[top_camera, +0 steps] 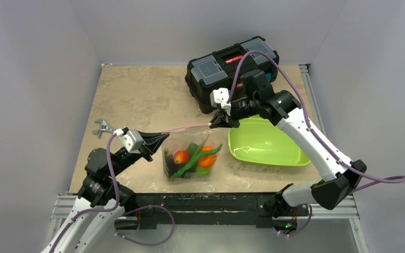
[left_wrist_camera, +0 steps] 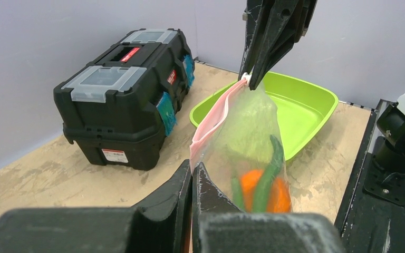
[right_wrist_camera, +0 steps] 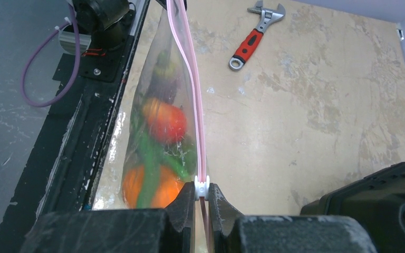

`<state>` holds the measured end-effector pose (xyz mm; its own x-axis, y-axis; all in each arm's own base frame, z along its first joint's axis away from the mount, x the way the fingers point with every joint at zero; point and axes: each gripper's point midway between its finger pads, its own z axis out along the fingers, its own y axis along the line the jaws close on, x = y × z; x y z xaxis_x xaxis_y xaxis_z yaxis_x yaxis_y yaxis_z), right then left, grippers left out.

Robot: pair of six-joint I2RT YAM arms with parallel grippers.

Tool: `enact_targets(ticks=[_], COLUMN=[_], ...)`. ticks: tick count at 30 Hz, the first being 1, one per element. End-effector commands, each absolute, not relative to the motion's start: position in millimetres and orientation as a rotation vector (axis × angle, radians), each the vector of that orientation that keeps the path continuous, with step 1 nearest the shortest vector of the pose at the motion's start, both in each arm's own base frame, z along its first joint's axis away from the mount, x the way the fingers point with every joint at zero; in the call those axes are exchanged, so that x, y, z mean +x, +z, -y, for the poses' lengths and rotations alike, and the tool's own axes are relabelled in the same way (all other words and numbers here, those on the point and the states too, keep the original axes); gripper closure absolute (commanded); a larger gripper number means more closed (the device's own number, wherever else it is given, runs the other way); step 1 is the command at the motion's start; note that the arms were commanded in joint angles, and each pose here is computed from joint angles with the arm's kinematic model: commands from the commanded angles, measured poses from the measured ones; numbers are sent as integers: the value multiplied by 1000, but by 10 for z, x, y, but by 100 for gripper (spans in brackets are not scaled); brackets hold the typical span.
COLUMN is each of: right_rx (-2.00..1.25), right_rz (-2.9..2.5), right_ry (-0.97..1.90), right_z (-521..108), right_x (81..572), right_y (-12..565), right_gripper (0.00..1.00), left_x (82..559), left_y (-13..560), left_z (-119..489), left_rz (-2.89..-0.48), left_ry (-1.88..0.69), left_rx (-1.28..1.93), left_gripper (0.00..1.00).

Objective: Open the zip-top bag and remove the fake food
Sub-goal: Unzip the zipper food storage bag at the center of the board.

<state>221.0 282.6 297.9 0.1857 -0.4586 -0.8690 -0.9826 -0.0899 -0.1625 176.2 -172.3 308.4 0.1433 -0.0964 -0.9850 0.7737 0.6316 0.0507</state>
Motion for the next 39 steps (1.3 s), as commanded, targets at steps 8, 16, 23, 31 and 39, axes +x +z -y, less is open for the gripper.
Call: enact_targets(ticks=[8,16,23,31,39], right_rx=[-1668,-1668,-1670,-1664,-1642], right_rz=[-1435,-1438,-1444,-1472,-1524], right_ry=[749,741,729,687,621], right_z=[-2582,-2545,-2511,-2402,-2203], right_x=[2249,2256,2272,2304,2356], right_y=[2941,2935,2921,2882,2802], right_gripper=[100,100,100,100,100], left_x=[1724,1718,1725,1717,1696], left_y=[3505,3508,3516,3486,3543], left_z=[1581,1573,1566,1519,1474], left_rz=[-1165,-1163,-1161,-1180,-1174], left_ry=[-621,-616,-610,-589,-575], left_rx=[614,614,613,606,591], left_gripper=[100,100,100,100,100])
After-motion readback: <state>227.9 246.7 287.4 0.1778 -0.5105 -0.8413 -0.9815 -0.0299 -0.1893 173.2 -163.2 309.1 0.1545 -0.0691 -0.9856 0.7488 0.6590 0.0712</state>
